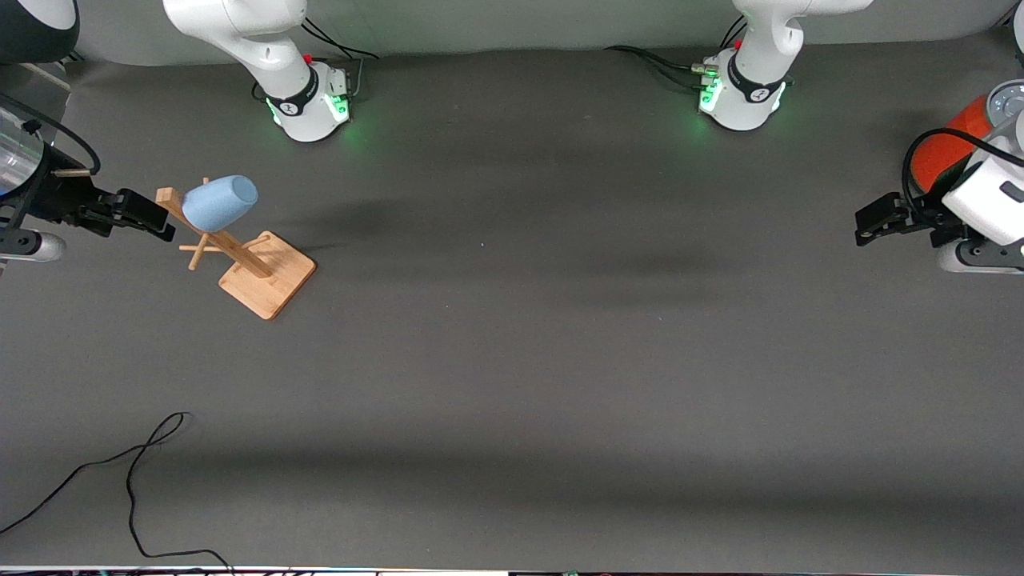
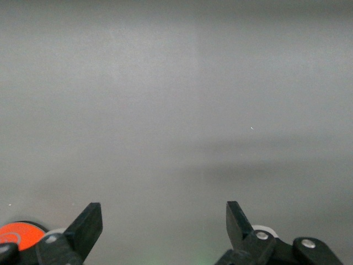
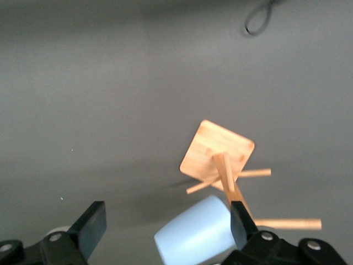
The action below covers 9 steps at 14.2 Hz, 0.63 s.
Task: Rotate and upright cup with both arms
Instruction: 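Reach the right gripper to the blue cup on the stand and grasp it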
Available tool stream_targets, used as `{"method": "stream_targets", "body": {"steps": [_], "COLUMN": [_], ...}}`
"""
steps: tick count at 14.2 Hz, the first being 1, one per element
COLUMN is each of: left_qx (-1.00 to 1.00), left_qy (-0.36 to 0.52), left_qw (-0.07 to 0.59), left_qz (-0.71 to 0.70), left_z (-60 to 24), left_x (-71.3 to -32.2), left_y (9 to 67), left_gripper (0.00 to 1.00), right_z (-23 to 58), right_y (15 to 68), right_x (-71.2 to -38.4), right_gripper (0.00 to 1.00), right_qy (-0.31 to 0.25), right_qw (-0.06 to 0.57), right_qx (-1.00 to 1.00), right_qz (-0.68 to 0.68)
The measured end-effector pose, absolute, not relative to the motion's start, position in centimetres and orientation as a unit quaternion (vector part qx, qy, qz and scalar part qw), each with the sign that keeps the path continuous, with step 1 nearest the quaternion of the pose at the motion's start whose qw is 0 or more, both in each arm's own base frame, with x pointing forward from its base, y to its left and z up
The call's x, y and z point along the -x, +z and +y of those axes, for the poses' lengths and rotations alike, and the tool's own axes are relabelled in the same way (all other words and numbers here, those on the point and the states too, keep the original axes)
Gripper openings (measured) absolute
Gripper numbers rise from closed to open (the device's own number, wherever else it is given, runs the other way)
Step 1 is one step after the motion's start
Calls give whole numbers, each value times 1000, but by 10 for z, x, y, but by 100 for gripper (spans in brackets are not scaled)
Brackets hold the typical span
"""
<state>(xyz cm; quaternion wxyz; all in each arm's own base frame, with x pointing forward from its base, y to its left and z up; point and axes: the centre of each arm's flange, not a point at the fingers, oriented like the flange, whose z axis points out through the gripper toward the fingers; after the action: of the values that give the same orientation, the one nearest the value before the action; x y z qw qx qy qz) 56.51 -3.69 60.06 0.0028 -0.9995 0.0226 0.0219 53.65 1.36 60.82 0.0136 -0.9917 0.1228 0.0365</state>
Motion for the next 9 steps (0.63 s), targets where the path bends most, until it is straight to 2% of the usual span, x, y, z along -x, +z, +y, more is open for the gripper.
{"method": "stream_targets", "body": {"steps": [9], "left_qx": [999], "left_qy": [22], "left_qw": [3], "left_qz": [23], "left_z": [-37], "left_x": [-565], "left_y": [601], "left_gripper": [100], "right_z": [-12], "right_y": [574], "right_x": [-492], "right_gripper": [100], "right_qy": [145], "right_qw": [67], "right_qx": [866], "right_qz": [474]}}
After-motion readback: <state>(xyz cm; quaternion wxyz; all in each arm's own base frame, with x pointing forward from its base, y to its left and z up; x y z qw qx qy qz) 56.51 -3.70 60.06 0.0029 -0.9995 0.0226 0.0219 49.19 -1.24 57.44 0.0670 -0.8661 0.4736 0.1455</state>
